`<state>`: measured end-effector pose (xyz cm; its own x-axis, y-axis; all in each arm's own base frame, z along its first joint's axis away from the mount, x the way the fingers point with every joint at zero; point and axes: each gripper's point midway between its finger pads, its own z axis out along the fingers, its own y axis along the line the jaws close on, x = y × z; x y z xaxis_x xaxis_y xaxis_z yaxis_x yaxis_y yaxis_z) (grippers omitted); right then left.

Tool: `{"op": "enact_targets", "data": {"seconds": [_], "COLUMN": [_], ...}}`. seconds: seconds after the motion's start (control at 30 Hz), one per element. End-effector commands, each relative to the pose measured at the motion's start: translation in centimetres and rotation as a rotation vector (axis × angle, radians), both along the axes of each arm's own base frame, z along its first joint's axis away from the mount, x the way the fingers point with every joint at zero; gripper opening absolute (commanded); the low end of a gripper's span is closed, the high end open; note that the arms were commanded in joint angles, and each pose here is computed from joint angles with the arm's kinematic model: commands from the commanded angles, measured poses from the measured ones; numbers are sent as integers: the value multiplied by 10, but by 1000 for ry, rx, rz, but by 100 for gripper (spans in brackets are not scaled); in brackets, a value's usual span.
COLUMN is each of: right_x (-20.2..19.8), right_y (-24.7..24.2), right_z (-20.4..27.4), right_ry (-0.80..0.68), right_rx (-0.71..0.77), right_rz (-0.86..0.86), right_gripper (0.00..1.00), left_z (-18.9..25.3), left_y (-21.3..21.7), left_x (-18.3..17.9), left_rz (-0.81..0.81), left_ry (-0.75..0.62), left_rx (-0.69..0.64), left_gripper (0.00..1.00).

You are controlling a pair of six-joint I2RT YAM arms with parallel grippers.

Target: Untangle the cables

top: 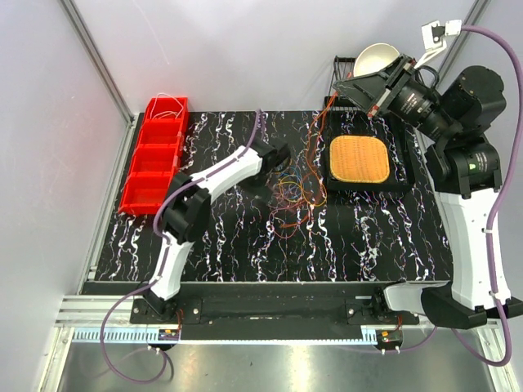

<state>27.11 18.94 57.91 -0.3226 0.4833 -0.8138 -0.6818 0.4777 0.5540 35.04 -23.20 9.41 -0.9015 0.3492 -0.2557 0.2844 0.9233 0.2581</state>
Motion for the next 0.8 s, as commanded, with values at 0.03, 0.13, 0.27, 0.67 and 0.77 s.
{"op": "enact_targets", "data": {"seconds": [0.03,0.13,0.27,0.67,0.77], "right_x": [-13,-13,-13,30,38], "right_y": [-2,-3,-3,-1,-7], "right_z": [10,4,-8,-191,-243], "right_ry": [-55,-41,-21,432,572], "right_rx": [20,18,8,-78,-149], "right_rz": [9,6,-1,-62,-111], "right_gripper": [0,0,0,51,75], "left_z": [-6,-12,-16,47,52], "left_y": [58,53,16,21,19], "left_x": [-40,-49,-75,-44,-42], "left_rz": [32,-8,-91,-27,-37], "left_ry": [128,167,275,64,52], "left_rx": [263,227,-43,-219,-229], "left_gripper": [99,99,99,88,88]}}
